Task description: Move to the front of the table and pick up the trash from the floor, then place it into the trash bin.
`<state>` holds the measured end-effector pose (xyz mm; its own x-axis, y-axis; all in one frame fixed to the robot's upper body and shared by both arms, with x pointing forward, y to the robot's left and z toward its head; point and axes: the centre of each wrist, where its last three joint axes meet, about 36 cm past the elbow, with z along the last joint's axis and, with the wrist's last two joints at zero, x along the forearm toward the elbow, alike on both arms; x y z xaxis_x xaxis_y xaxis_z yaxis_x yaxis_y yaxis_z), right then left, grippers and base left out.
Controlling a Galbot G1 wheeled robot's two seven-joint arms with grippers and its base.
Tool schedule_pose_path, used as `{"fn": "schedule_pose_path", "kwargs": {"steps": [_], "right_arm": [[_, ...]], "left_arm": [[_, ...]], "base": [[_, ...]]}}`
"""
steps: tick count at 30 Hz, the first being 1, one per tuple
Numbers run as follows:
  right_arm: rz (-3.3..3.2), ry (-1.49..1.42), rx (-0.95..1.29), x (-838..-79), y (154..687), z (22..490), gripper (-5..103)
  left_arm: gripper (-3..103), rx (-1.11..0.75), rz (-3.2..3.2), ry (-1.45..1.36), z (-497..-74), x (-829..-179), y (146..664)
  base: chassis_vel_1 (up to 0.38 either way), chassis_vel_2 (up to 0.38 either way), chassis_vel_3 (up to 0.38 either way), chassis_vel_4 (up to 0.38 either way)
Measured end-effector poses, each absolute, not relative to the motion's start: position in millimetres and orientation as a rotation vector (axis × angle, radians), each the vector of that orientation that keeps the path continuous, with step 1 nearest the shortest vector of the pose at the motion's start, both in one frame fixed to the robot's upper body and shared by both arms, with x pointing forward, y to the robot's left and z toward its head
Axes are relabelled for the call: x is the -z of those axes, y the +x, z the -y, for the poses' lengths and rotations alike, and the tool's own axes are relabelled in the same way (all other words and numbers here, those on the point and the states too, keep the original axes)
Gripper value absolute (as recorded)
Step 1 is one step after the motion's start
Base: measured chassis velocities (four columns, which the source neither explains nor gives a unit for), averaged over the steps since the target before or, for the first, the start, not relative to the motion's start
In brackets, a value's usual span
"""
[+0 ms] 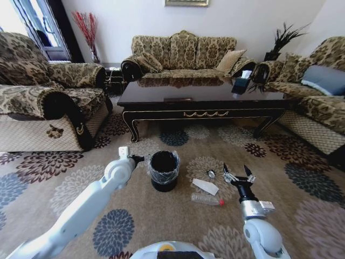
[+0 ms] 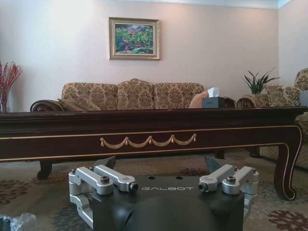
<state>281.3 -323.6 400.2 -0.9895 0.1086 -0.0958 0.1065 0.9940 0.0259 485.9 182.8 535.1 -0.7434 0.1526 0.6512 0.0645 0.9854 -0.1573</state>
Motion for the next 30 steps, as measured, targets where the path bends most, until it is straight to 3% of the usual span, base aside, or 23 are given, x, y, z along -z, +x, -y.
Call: {"fn": "schedule_pose_path", "kwargs": {"steps": [21,30], "right_arm": [[-3.046,0.201,-0.031,-396,282,329,100],[-3.05,0.211,-0.029,-395,281,330,100]], "left_arm": [[103,-0.25,2.125,-0.014,-156,-496,552],[96,-0.312,2.063,0.015,-146,-480,575]], "base": [[0.0,0.0,0.0,0.0],[0.0,0.0,0.0,0.0]]}}
